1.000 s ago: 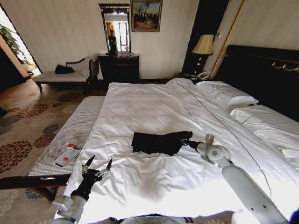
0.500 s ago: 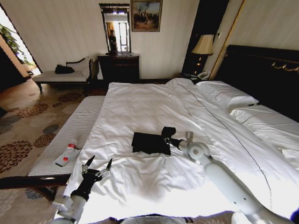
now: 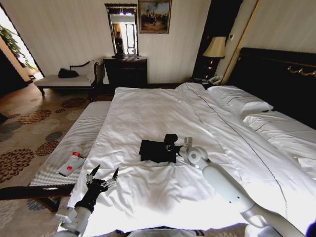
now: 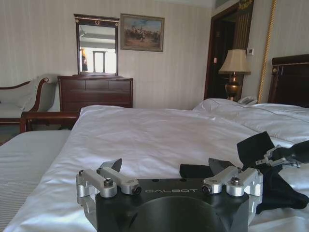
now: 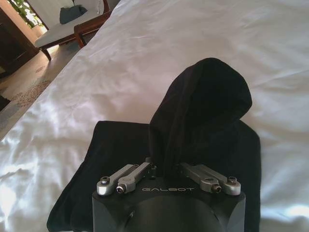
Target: Fold the clothes on the bed.
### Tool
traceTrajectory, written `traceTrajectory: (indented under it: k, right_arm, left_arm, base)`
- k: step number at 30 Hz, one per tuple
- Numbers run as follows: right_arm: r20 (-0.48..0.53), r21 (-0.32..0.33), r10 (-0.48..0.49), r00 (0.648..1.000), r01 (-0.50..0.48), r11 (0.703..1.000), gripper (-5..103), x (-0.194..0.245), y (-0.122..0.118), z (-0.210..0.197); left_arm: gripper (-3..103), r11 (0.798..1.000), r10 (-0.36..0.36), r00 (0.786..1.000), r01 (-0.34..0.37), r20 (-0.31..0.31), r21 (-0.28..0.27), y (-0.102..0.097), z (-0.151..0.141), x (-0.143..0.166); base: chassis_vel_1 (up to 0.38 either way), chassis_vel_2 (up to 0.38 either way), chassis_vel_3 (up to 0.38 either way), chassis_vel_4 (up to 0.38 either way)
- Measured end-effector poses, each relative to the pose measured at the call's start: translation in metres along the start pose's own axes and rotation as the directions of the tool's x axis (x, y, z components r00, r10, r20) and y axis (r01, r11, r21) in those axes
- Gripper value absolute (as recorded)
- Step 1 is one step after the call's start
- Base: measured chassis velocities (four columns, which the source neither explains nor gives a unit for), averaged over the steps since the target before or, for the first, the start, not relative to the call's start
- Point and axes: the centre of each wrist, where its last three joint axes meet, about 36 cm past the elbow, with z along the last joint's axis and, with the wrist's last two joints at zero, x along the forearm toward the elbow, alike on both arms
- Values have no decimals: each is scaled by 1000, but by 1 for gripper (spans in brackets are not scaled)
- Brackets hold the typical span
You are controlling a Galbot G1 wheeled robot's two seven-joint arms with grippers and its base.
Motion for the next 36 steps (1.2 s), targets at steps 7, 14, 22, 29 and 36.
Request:
traceTrajectory:
  k: [7,14,22,29,36]
  right_arm:
    - [-20,34,-8,1000,8,999,7,-12,10,6]
    - [-50,98,-16,999,21,995,7,-27,22,19]
    - [-50,103,-31,998,37,994,7,-50,38,16]
    - [-47,106,-44,998,49,993,19,-53,50,17]
    - [-9,152,-40,999,41,988,46,-45,58,14]
  left_arm:
    - [100,1000,0,1000,0,0,0,0,0,0]
    - [100,1000,0,1000,0,0,0,0,0,0]
    - [100,1000,0,1000,0,0,0,0,0,0]
    - [100,1000,0,1000,0,0,0,0,0,0]
    - [100,1000,0,1000,0,0,0,0,0,0]
  base:
    - [0,0,0,0]
    - [0,0,0,0]
    - [0,0,0,0]
    - [0,0,0,0]
    - [0,0,0,0]
